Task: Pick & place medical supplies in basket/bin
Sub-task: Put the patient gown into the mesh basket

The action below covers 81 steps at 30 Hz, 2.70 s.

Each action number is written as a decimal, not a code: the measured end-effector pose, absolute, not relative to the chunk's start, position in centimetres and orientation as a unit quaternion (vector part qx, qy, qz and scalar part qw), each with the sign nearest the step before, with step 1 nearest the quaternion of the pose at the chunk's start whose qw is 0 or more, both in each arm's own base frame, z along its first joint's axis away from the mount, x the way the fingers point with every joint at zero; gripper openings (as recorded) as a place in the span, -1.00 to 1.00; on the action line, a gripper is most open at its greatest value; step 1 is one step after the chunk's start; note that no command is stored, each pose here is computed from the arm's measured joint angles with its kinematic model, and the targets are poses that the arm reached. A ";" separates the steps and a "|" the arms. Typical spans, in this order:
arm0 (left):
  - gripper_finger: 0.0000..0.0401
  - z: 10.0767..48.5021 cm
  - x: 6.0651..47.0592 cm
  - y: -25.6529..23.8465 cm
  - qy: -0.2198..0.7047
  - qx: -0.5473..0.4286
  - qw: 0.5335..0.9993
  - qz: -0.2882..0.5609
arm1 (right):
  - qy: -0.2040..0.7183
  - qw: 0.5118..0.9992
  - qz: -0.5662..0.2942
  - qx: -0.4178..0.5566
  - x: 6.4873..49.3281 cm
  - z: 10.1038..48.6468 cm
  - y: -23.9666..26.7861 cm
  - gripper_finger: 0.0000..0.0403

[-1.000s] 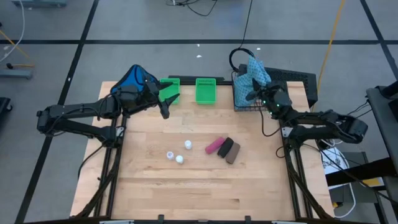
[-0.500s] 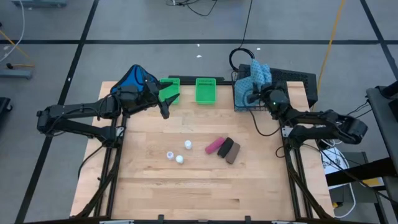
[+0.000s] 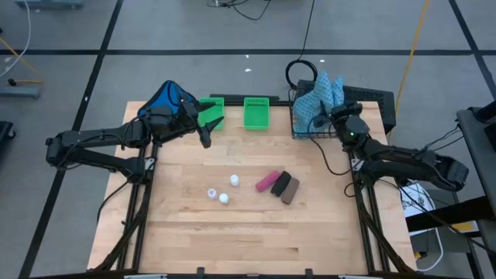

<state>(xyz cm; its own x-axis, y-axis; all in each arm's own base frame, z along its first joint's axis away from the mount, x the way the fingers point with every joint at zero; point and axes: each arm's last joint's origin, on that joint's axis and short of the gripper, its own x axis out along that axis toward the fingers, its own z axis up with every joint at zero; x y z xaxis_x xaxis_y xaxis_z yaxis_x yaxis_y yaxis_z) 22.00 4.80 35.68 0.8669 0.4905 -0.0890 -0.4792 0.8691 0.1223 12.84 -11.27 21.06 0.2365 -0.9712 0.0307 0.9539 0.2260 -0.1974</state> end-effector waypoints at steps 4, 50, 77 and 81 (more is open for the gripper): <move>0.34 35.7 22.0 4.8 0.059 0.048 0.965 0.251 | 0.091 0.738 -0.659 -0.111 12.3 21.0 -11.1 0.57; 0.34 35.5 22.0 4.8 0.066 0.036 0.965 0.251 | 0.177 0.763 -0.620 -0.039 13.7 27.2 -12.0 0.51; 0.34 34.9 21.9 4.8 0.087 0.015 0.964 0.250 | 0.603 0.619 -0.479 0.152 16.5 21.5 -22.3 -0.94; 0.34 35.0 21.9 4.8 0.087 0.015 0.964 0.250 | 0.592 0.637 -0.462 0.177 16.2 20.0 -23.3 -0.96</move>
